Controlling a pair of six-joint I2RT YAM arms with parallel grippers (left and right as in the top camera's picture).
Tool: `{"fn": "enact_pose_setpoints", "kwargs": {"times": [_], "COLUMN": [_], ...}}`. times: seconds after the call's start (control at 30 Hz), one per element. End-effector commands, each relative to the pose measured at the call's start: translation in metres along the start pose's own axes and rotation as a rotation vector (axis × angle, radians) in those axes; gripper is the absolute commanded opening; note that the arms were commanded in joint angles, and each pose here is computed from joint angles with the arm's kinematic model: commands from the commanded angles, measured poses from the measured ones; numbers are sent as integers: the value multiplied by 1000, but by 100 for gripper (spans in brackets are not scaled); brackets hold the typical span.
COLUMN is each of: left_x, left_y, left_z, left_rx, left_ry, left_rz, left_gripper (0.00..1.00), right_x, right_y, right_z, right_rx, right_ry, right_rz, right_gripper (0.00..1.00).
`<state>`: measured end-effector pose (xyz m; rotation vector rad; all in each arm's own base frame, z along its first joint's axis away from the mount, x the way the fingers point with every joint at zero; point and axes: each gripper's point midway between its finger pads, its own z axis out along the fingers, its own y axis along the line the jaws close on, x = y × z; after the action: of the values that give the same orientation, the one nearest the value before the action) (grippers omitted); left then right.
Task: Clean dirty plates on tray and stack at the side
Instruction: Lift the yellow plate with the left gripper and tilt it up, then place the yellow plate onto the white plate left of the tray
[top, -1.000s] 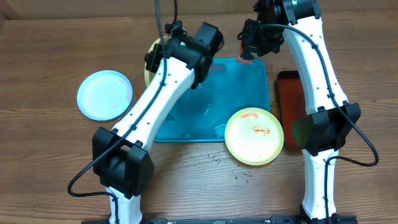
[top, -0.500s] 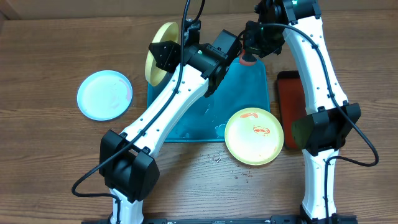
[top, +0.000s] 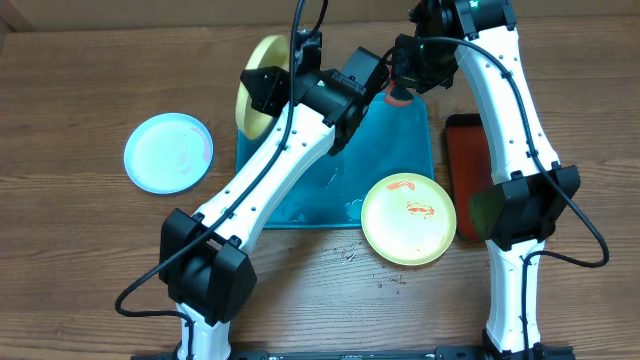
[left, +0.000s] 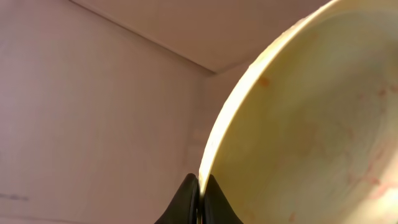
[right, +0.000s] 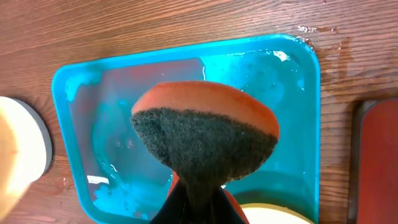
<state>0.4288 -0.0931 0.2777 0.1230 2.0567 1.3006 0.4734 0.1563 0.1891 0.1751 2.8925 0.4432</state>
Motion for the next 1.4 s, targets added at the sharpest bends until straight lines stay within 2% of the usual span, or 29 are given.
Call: {"fn": "enact_pose_setpoints", "kwargs": {"times": [0.0, 0.17, 0.37, 0.47, 0.53, 0.57, 0.7, 0.9, 1.03, 1.2, 1.27, 1.3, 1.37], "left_x": [14, 53, 66, 79, 96, 116, 162, 227, 244, 245, 245, 244, 244], "left_y": [-12, -27, -28, -17, -6, 6, 22, 10, -6, -18, -17, -16, -16], "left_z": [14, 48, 81, 109, 130, 152, 191, 222, 231, 241, 243, 244, 245], "left_rx": [207, 446, 809, 923, 940, 929, 891, 884, 872, 862, 851, 849, 850], "left_ry": [113, 344, 458, 516, 570, 624, 715, 825, 826, 780, 773, 767, 764], "left_rz": [-90, -141, -290, -405, -483, -549, -673, -815, -832, -843, -842, -843, -845], "left_gripper": [4, 4, 4, 5, 4, 4, 4, 5, 4, 5, 9, 15, 36], "right_x": [-3, -1, -1, -1, -1, -1, -1, -1, -1, -1, 0, 0, 0], "right_y": [4, 4, 4, 4, 5, 5, 5, 5, 4, 5, 4, 4, 4], "right_z": [-10, -10, -10, -10, -9, -9, -9, -9, -9, -9, -9, -9, -9], "right_rx": [-8, -5, -5, -6, -6, -7, -6, -6, -6, -6, -6, -5, -6], "right_ry": [-28, -20, -20, -20, -21, -21, -20, -20, -20, -21, -18, -18, -18], "right_rz": [-24, -22, -22, -23, -23, -24, -23, -23, -24, -24, -23, -23, -23], "right_gripper": [6, 6, 6, 6, 6, 7, 7, 7, 9, 9, 9, 9, 9]}}
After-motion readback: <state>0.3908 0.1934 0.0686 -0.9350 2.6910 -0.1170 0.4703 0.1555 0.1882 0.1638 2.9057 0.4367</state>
